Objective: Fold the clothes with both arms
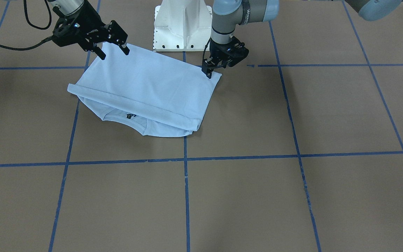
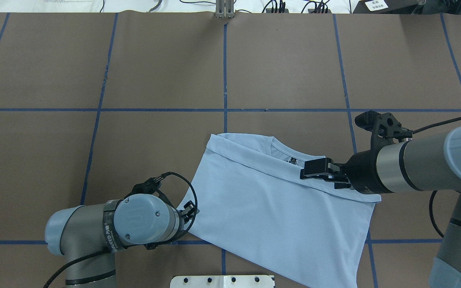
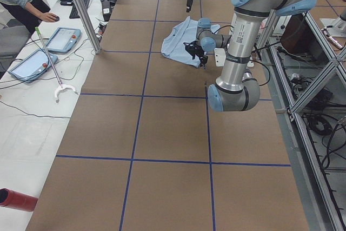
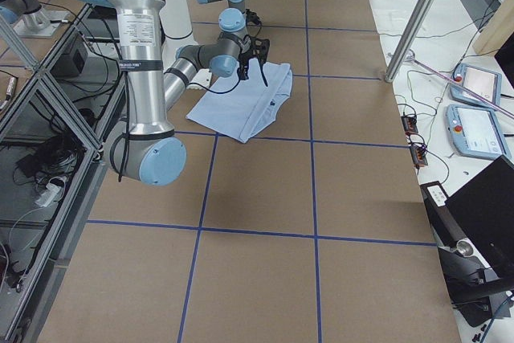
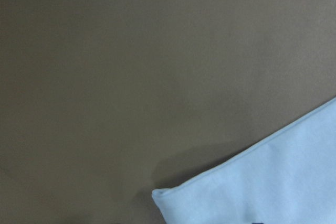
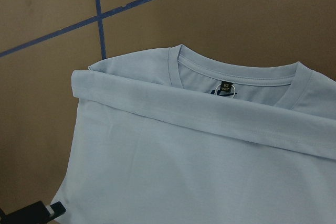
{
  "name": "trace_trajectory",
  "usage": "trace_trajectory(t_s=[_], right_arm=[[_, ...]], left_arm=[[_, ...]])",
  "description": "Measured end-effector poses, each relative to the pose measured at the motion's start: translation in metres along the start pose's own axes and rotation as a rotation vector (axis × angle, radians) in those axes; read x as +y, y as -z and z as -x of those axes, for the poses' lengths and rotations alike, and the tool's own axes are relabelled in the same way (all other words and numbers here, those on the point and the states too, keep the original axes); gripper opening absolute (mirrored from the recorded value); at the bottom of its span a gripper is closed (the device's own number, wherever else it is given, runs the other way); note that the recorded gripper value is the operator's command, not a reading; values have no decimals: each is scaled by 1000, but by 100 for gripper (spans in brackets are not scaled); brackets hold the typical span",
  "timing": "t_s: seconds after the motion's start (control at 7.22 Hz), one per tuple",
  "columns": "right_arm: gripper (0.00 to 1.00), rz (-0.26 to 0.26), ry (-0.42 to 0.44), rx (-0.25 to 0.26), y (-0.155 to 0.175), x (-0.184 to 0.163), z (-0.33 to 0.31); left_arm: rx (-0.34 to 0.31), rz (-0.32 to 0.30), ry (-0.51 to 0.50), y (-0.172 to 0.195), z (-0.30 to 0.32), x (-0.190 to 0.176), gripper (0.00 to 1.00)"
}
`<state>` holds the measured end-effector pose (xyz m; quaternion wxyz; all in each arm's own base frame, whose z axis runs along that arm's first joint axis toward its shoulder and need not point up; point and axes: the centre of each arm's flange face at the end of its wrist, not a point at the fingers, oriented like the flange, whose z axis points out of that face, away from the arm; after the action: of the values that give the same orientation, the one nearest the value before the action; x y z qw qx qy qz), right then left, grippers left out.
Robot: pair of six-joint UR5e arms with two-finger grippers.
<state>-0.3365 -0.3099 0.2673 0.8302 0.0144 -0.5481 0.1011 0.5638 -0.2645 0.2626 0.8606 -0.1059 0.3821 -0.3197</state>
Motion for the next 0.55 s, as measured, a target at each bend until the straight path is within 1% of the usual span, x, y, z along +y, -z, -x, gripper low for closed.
trace_trajectory(t_s=[0.14,0.28,0.42,0.55], right_arm=[[100,0,-2,4,-2,-1,-1],[100,-1,-2,6,-3,-1,-2],[100,-1,-2,7,-3,-1,-2],[100,-1,-2,7,-3,-1,-2]], left_arm=[[-5,-3,1,-4,0,-1,85],[-7,-4,0,-5,0,-1,80],[-8,-4,1,-6,0,-1,61],[-9,-3,1,-6,0,-1,46]])
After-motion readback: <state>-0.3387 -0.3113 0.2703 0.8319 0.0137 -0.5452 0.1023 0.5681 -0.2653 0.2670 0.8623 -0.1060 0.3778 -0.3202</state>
